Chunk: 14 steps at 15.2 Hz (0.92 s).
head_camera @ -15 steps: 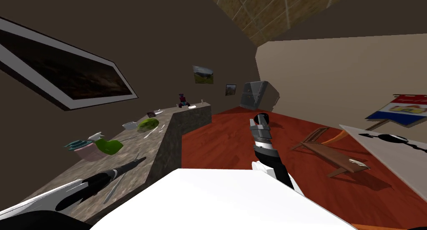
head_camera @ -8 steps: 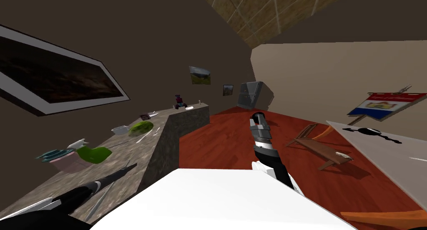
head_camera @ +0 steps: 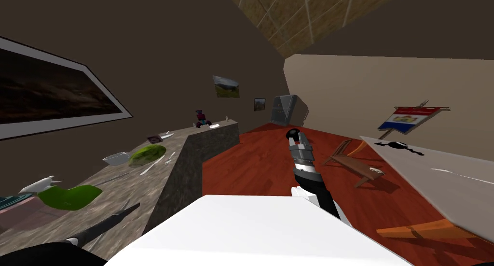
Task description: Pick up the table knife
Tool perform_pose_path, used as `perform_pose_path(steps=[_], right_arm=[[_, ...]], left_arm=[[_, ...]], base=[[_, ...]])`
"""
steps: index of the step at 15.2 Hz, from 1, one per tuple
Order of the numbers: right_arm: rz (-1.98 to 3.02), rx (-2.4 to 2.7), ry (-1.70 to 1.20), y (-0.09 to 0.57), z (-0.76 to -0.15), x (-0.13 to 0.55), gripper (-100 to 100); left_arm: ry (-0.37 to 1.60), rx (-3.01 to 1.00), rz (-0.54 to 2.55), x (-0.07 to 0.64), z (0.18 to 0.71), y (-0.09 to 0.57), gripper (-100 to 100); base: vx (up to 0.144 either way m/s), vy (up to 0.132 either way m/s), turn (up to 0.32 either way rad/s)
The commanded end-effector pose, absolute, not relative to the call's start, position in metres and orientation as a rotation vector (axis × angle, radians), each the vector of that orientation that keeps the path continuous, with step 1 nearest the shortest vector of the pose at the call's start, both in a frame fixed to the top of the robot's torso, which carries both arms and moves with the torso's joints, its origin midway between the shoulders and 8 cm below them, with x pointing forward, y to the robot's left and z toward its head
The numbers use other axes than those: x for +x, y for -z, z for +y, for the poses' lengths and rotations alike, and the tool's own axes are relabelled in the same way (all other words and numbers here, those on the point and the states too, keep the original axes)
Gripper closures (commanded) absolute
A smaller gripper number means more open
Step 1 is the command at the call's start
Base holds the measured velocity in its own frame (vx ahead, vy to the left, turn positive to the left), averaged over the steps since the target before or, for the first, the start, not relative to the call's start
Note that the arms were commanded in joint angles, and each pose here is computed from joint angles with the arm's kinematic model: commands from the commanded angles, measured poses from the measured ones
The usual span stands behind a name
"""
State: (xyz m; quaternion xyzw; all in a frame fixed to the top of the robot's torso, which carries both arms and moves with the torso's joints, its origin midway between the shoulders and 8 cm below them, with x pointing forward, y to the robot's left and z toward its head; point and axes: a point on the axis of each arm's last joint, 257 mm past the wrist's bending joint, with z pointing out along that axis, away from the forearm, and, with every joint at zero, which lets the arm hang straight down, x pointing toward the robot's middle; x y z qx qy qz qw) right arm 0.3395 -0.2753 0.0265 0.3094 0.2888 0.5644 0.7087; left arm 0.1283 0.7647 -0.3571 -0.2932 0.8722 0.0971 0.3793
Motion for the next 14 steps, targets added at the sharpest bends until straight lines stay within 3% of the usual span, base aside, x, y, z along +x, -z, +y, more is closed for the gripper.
perform_pose_path(steps=[1,7,14], right_arm=[[0.641,0.687,-1.253,-0.026,-0.275,0.34,0],[0.641,0.687,-1.253,-0.027,-0.275,0.34,0],[0.641,0.687,-1.253,-0.027,-0.275,0.34,0]], left_arm=[[-0.261,-0.758,2.229,0.118,0.77,0.357,-100],[-0.285,-0.84,2.204,0.048,0.776,0.364,-100],[-0.296,-0.884,2.191,0.006,0.774,0.366,-100]], base=[[0.013,-0.008,0.014],[0.046,-0.024,-0.175],[0.015,-0.007,-0.041]])
